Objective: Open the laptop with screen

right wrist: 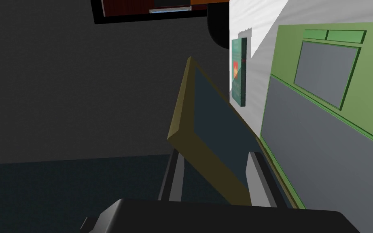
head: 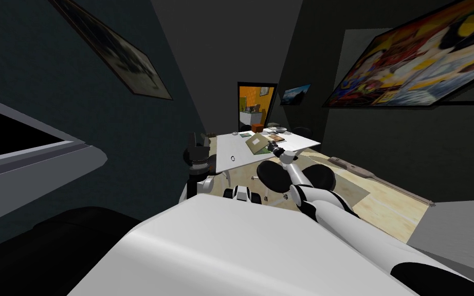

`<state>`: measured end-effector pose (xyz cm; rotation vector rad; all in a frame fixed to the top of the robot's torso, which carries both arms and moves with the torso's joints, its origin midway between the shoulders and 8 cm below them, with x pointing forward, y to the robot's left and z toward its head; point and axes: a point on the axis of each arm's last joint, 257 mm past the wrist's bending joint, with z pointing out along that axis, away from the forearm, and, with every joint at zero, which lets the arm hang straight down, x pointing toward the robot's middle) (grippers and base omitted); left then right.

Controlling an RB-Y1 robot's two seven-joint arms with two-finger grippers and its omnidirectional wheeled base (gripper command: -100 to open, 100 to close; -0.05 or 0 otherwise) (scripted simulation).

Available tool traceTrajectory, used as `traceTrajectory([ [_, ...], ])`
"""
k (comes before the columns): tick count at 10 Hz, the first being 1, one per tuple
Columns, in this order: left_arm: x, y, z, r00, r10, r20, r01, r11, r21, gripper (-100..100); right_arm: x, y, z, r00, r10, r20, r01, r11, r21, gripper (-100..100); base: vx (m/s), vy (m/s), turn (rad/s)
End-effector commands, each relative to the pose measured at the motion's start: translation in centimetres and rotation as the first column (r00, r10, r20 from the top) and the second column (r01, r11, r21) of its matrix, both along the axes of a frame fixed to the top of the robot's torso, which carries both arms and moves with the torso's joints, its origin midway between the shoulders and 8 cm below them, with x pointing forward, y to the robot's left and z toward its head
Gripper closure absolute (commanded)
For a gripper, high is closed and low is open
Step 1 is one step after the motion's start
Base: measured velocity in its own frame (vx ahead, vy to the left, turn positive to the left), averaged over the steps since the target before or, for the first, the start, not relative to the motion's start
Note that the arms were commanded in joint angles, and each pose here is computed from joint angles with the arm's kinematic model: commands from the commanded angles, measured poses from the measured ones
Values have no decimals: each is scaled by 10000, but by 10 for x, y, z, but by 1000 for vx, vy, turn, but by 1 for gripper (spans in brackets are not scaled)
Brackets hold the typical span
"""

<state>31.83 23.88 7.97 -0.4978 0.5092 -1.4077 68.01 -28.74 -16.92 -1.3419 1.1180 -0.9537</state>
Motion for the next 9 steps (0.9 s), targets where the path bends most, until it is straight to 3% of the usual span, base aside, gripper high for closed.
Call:
traceTrajectory([
  [1, 0, 0, 0, 10000, 0, 0, 0, 10000, 0, 0, -3, -5, -9, 9992, -5, -396, 46, 9945, 1045, 100, 43, -42, -2],
  [2, 0, 0, 0, 10000, 0, 0, 0, 10000, 0, 0, -2, -3, -7, 9995, -6, -314, 30, 9970, 771, 100, 20, -19, 0],
  [3, 0, 0, 0, 10000, 0, 0, 0, 10000, -1, 0, -7, -3, -21, 9994, -52, -339, 42, 9996, -276, 100, -1, -114, 250],
  [5, 0, 0, 0, 10000, 0, 0, 0, 10000, 1, 0, -7, -4, -26, 9995, -3, -317, -39, 9913, -1312, 100, -13, -103, 107],
  [6, 0, 0, 0, 10000, 0, 0, 0, 10000, 0, 0, -15, -39, -26, 9986, -526, -79, 491, 9684, -2445, -100, 75, 8, -118],
  [7, 0, 0, 0, 10000, 1, -1, -1, 10000, -1, 0, -19, -46, -32, 9979, -641, -10, 607, 9494, -3082, -100, 119, 32, -81],
  [8, 0, 0, 0, 10000, 0, 0, 0, 10000, -1, 0, -18, -42, -20, 9984, -477, 314, 560, 9288, -3663, -100, 69, 25, 5],
  [9, 0, 0, 0, 10000, 0, 1, 0, 10000, -1, 0, -18, -42, -18, 9984, -397, 403, 529, 9074, -4169, -100, 17, 11, 17],
])
